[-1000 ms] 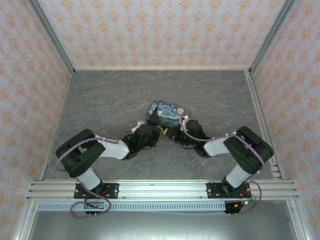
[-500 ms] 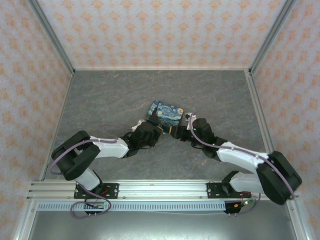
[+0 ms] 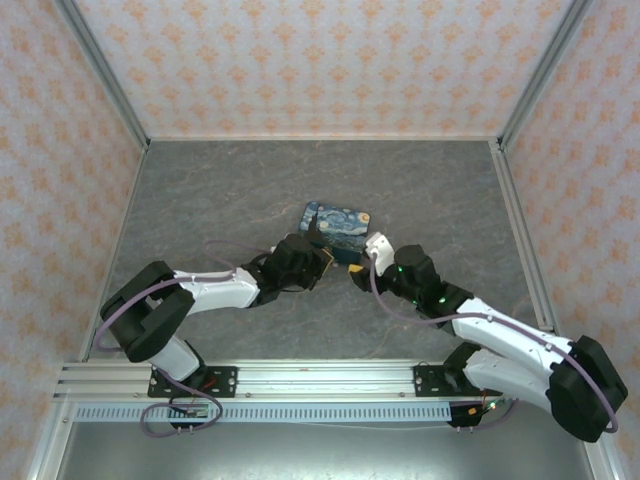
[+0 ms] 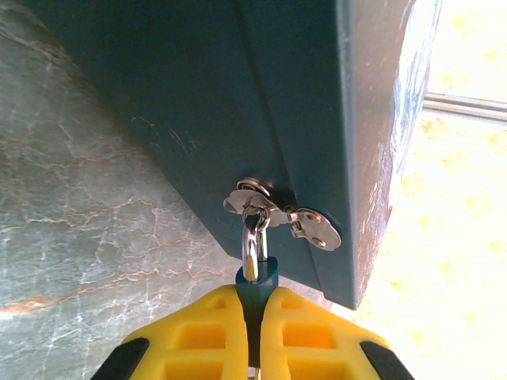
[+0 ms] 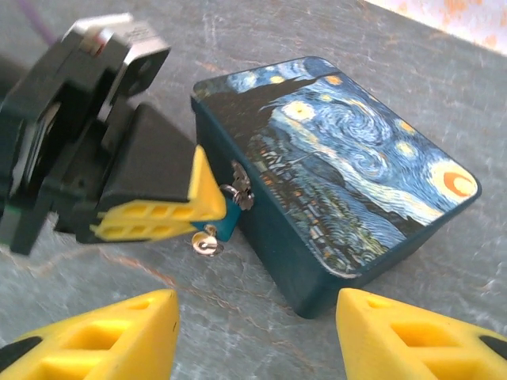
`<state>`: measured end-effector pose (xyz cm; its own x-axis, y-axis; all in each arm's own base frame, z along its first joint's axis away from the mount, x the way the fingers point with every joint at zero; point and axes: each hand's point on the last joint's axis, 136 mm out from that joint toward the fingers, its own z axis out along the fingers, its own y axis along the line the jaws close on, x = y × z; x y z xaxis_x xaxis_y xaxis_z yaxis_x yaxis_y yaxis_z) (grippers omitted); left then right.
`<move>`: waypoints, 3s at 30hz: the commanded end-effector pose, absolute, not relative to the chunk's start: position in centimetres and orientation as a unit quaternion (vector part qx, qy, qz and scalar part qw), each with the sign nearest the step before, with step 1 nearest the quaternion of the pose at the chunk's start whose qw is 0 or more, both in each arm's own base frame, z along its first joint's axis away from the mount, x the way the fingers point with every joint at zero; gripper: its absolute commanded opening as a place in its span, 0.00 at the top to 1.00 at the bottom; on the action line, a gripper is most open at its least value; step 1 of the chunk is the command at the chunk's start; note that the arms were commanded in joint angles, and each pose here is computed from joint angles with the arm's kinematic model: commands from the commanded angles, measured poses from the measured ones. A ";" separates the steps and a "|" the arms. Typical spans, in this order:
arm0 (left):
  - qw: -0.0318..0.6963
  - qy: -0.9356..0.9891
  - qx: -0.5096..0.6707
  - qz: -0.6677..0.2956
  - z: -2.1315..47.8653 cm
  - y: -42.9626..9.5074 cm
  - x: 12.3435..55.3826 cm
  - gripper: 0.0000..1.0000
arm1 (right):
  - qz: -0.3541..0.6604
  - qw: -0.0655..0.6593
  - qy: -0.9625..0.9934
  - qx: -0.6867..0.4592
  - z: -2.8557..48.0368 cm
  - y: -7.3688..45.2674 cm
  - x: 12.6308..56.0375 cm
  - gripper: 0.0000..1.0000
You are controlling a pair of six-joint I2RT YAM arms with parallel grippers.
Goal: Unlock a padlock with a key
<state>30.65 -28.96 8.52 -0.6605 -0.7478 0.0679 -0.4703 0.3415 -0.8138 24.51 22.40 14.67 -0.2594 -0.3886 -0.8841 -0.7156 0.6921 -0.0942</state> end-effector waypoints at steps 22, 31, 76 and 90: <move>0.148 0.798 -0.369 -0.453 9.4 -29.8 31.4 1.00 | -0.044 0.523 0.666 -0.530 12.6 27.0 26.7 0.56; 0.145 0.797 -0.369 -0.456 9.4 -29.9 31.5 1.00 | -0.039 0.513 0.683 -0.519 11.3 27.2 26.9 0.71; 0.139 0.794 -0.377 -0.456 8.8 -29.6 31.4 1.00 | -0.047 0.524 0.677 -0.515 10.1 26.1 26.4 0.72; 0.137 0.795 -0.374 -0.458 9.0 -29.7 31.3 1.00 | -0.033 0.537 0.674 -0.506 10.3 28.0 27.5 0.74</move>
<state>30.69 -29.21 7.85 -0.6805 -0.7240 0.1123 -0.4921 0.3380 -0.8022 26.60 27.00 8.49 0.0762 -0.7559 -0.6503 -0.6744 0.4413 -0.5920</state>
